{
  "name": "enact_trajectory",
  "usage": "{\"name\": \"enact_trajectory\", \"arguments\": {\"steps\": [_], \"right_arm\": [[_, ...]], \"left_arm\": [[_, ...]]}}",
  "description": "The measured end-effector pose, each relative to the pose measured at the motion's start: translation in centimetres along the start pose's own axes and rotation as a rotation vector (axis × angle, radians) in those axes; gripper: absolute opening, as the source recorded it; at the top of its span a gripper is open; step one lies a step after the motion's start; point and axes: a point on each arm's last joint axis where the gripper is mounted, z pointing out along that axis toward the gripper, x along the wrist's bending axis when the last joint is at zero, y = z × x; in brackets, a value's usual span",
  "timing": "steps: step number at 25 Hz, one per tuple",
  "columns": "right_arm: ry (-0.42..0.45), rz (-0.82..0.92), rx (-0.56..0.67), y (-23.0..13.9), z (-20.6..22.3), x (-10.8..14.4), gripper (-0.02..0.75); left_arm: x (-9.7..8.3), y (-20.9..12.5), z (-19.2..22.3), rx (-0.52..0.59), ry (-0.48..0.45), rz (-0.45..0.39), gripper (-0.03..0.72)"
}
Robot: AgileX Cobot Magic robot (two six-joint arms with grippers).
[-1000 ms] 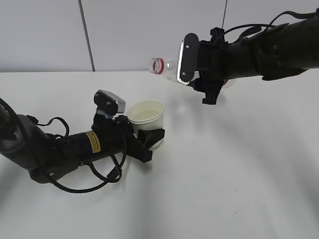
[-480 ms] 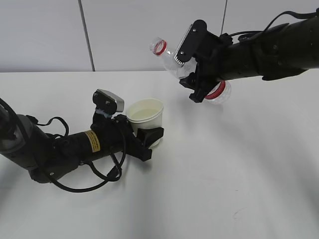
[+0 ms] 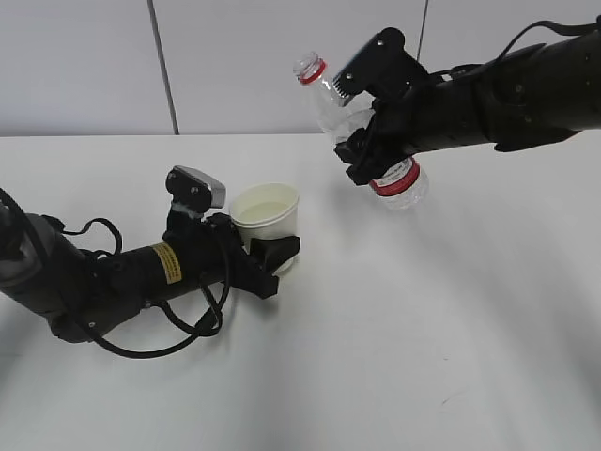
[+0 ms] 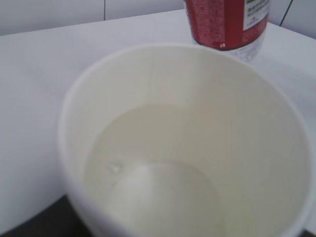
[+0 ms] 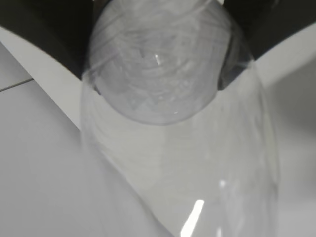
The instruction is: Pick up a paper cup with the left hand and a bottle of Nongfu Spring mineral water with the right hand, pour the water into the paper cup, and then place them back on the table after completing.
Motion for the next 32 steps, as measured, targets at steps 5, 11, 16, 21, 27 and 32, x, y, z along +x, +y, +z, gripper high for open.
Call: {"name": "enact_trajectory", "arguments": {"steps": [5,11,16,21,27,32], "right_arm": [[0.024,0.096,-0.007,-0.4,-0.1,-0.5,0.472],[0.066,0.201,-0.022,-1.5,-0.3,-1.8,0.472],[0.108,0.299,-0.055,-2.8,-0.8,-3.6,0.472],[0.142,0.357,-0.093,-3.9,-1.4,-5.1,0.472],[0.185,0.345,-0.155,-3.9,-1.1,-5.1,0.472],[0.199,0.320,-0.198,-4.2,-0.3,-4.7,0.472]], "left_arm": [[0.6,0.1,-0.2,-0.003,0.015,-0.003,0.381],[0.6,0.1,-0.3,-0.003,0.014,-0.002,0.381],[0.6,0.1,-0.3,-0.003,0.014,-0.002,0.381],[0.6,0.1,-0.3,-0.003,0.014,-0.002,0.381],[0.6,0.1,-0.3,-0.003,0.015,-0.002,0.381],[0.6,0.1,-0.3,-0.003,0.015,0.008,0.381]]}}
